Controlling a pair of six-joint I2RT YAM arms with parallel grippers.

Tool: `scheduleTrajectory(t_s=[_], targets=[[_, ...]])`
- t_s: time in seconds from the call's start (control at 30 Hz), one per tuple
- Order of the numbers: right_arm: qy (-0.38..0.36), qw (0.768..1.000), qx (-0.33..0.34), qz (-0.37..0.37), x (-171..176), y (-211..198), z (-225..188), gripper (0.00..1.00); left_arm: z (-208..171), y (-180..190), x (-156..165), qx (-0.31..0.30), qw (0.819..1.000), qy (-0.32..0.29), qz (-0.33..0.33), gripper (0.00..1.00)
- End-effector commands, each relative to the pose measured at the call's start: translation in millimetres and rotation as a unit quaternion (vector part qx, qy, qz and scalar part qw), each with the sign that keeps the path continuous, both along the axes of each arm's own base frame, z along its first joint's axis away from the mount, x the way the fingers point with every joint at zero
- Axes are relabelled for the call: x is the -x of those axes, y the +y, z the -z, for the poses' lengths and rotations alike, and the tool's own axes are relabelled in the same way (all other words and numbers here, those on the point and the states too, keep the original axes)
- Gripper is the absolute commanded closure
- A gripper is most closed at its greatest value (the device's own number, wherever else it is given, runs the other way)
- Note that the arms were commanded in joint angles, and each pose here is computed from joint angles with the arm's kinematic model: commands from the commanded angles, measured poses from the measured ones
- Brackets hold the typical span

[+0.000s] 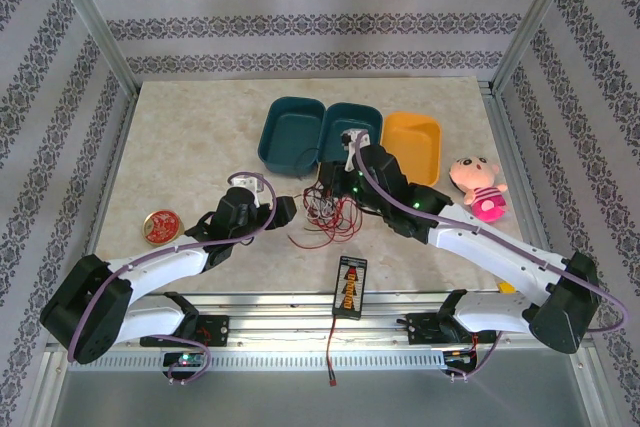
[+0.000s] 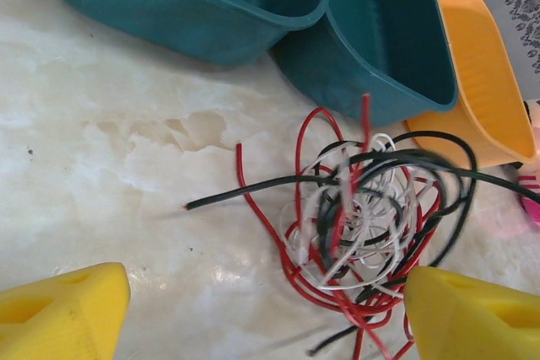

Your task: Untangle the cables

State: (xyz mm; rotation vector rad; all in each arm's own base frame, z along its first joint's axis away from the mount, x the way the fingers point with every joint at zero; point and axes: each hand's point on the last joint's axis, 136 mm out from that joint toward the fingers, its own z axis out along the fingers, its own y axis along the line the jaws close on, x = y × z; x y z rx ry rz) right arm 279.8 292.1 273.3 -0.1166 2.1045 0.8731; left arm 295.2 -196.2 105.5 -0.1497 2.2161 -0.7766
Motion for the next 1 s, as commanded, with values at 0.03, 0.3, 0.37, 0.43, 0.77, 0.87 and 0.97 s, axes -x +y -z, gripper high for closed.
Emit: scheduleTrajectory(t_s=[0.03, 0.3, 0.37, 0.43, 0.77, 0.87, 0.97], targets=[[-0.051, 0.998, -0.031, -0.028, 3, 12, -41, 1.0, -15, -9, -3, 0.003, 0.999, -0.031, 0.022, 0.15], [-0.097, 0.995, -0.004, -0.004, -2, -4, -69, 1.0, -15, -16, -7, -0.008, 0.999, -0.022, 0.036, 0.14], [-0.111, 0.994, 0.003, 0.01, -3, -16, -77, 1.0, -17, -16, -8, -0.011, 0.999, -0.025, 0.036, 0.14], [-0.119, 0.992, 0.009, 0.033, -4, -30, -84, 1.0, -18, -16, -10, -0.015, 0.999, -0.026, 0.037, 0.13], [-0.128, 0.99, -0.024, 0.049, 0, -53, -104, 1.0, -18, -27, -11, -0.005, 0.998, -0.031, 0.06, 0.13], [-0.125, 0.991, -0.031, 0.028, 3, -44, -106, 1.0, -35, -40, -8, 0.02, 0.992, -0.076, 0.097, 0.13], [-0.126, 0.991, -0.033, 0.019, 3, -39, -109, 1.0, -50, -56, 1, 0.026, 0.981, -0.121, 0.147, 0.13]])
